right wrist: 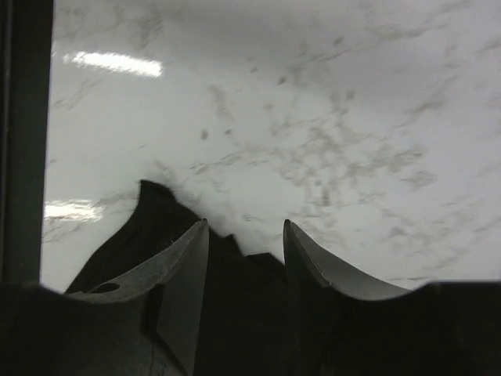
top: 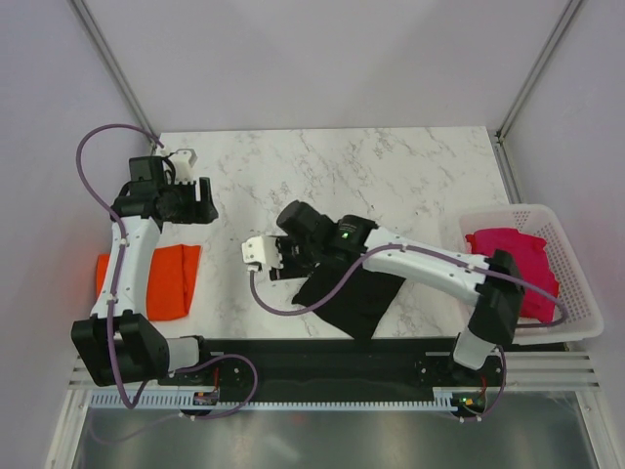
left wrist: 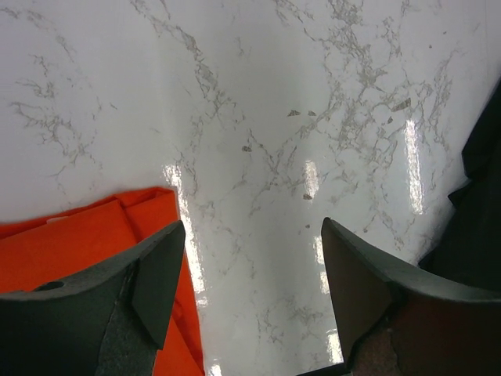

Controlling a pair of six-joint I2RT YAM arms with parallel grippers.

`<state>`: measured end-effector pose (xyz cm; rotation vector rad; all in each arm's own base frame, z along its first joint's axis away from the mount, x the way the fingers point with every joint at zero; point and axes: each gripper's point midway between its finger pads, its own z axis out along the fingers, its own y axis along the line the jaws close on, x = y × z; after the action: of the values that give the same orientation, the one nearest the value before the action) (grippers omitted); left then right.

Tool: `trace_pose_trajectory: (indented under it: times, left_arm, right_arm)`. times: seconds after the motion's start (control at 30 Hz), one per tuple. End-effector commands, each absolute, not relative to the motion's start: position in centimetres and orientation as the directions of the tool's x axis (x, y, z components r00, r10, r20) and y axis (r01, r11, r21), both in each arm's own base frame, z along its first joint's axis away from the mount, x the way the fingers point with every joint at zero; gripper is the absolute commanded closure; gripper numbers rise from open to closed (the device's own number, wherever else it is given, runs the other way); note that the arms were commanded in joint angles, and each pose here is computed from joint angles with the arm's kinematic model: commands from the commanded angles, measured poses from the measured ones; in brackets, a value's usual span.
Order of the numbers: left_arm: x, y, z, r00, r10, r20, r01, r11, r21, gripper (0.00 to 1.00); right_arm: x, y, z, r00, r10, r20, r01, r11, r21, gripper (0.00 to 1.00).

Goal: Fold and stack the t-shirts
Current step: Flatten the tshirt out

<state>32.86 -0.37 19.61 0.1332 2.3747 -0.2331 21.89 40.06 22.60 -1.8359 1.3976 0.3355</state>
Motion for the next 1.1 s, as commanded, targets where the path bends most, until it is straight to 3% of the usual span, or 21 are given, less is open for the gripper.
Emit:
trace_pose_trajectory:
  times: [0.0, 0.5, 0.77, 0.87, 0.97, 1.0, 1.07]
  left_arm:
    - [33.4, -0.4, 21.2, -0.689, 0.006, -0.725, 0.162, 0.976, -0.146, 0.22]
    - [33.4, 0.0, 20.8, -0.697, -0.013, -0.717, 0.143, 0.977, -0.156, 0.21]
    - [33.3, 0.3, 20.8, -0.697, -0.018, -0.717, 0.137, 0.978, -0.157, 0.22]
    - [33.3, 0.3, 20.9, -0.694, -0.020, -0.719, 0.135, 0.978, -0.157, 0.22]
    - [33.2, 0.4, 20.8, -0.695, -0.025, -0.718, 0.131, 0.978, -0.160, 0.22]
    - [33.2, 0.4, 20.8, -0.697, -0.025, -0.717, 0.132, 0.978, -0.163, 0.22]
    - [33.1, 0.4, 20.8, -0.696, -0.027, -0.717, 0.130, 0.978, -0.164, 0.22]
  right_arm:
    - [17.8, 39.1, 14.3, 0.250, -0.777, -0.578, -0.968, -0.205, -0.142, 0.49]
    - [17.0, 38.6, 6.0, 0.258, -0.841, -0.475, -0.960, -0.279, -0.028, 0.43]
    - [18.2, 39.6, 3.3, 0.237, -0.856, -0.460, -0.969, -0.240, -0.051, 0.44]
    - [18.6, 39.6, 3.0, 0.236, -0.862, -0.449, -0.971, -0.231, -0.067, 0.51]
    - [18.8, 39.4, 2.8, 0.236, -0.868, -0.436, -0.971, -0.228, -0.072, 0.71]
    - [18.9, 39.4, 2.9, 0.240, -0.867, -0.436, -0.970, -0.229, -0.079, 0.85]
    - [19.6, 39.5, 3.9, 0.241, -0.864, -0.442, -0.970, -0.205, -0.129, 0.94]
